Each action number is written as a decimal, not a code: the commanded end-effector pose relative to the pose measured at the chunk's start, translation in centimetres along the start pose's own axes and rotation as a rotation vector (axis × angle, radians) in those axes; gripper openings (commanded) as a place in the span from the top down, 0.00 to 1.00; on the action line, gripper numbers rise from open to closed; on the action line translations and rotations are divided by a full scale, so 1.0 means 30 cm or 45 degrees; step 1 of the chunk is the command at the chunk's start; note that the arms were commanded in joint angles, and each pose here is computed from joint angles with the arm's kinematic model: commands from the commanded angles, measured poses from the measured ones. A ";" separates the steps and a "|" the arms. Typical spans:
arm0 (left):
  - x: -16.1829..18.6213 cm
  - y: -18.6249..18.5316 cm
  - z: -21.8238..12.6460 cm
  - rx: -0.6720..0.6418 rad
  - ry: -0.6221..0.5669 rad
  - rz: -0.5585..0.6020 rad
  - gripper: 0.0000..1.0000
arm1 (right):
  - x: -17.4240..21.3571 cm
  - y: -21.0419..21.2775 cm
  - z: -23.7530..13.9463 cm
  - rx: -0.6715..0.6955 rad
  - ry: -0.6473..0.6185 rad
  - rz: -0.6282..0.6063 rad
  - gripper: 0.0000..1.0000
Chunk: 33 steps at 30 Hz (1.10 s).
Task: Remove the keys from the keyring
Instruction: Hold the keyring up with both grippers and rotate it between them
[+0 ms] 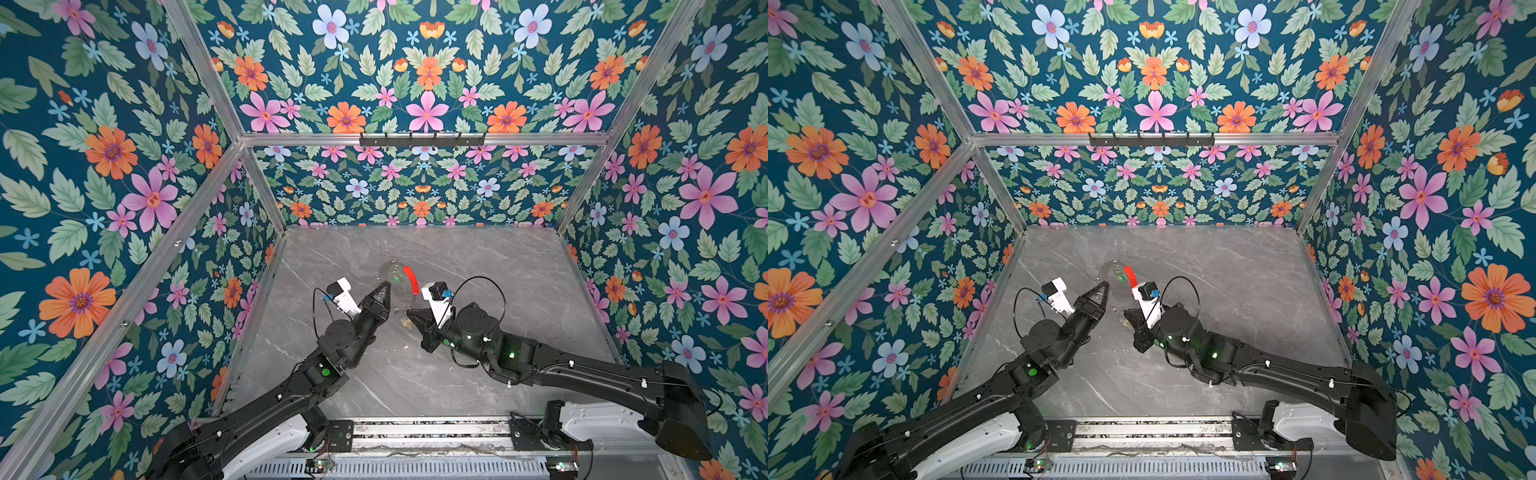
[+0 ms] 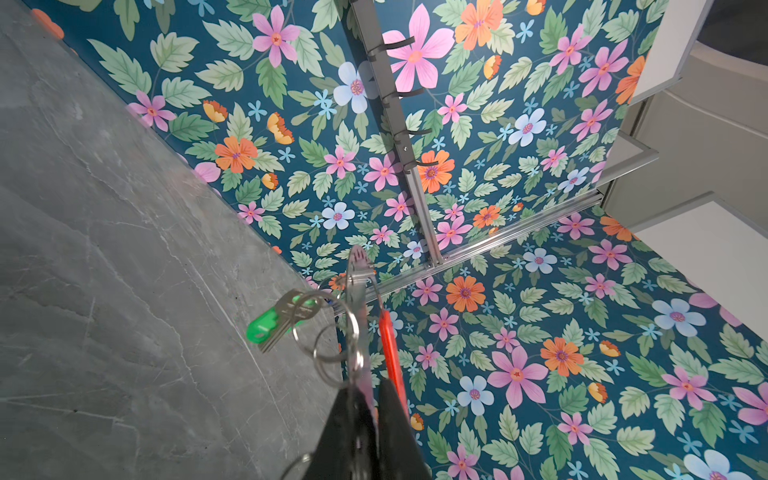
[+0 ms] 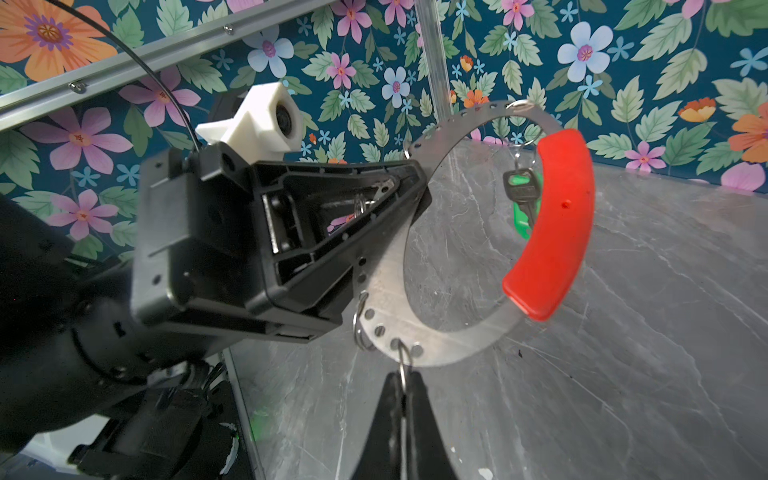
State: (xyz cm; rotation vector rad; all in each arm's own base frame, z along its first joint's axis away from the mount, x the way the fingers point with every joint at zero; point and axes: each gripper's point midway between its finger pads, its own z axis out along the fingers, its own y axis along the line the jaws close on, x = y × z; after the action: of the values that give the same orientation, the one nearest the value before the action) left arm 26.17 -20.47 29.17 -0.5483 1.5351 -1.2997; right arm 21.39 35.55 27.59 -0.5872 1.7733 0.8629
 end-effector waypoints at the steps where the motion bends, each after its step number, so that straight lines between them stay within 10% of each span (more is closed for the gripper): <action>1: 0.011 0.016 -0.003 -0.014 0.017 -0.004 0.81 | -0.078 -0.006 -0.014 0.032 -0.113 -0.002 1.00; 14: 0.061 0.093 -0.026 -0.082 0.099 -0.001 0.61 | -0.111 -0.014 -0.029 -0.015 -0.098 -0.034 1.00; 33: 0.042 0.027 -0.047 -0.049 0.139 0.152 0.61 | -0.030 0.000 -0.049 -0.166 0.201 -0.086 1.00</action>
State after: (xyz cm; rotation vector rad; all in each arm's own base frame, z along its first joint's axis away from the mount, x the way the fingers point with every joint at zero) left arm 24.75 -20.72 27.14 -0.4541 1.6629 -1.2603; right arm 21.55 34.32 29.26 -0.7429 1.8114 0.9229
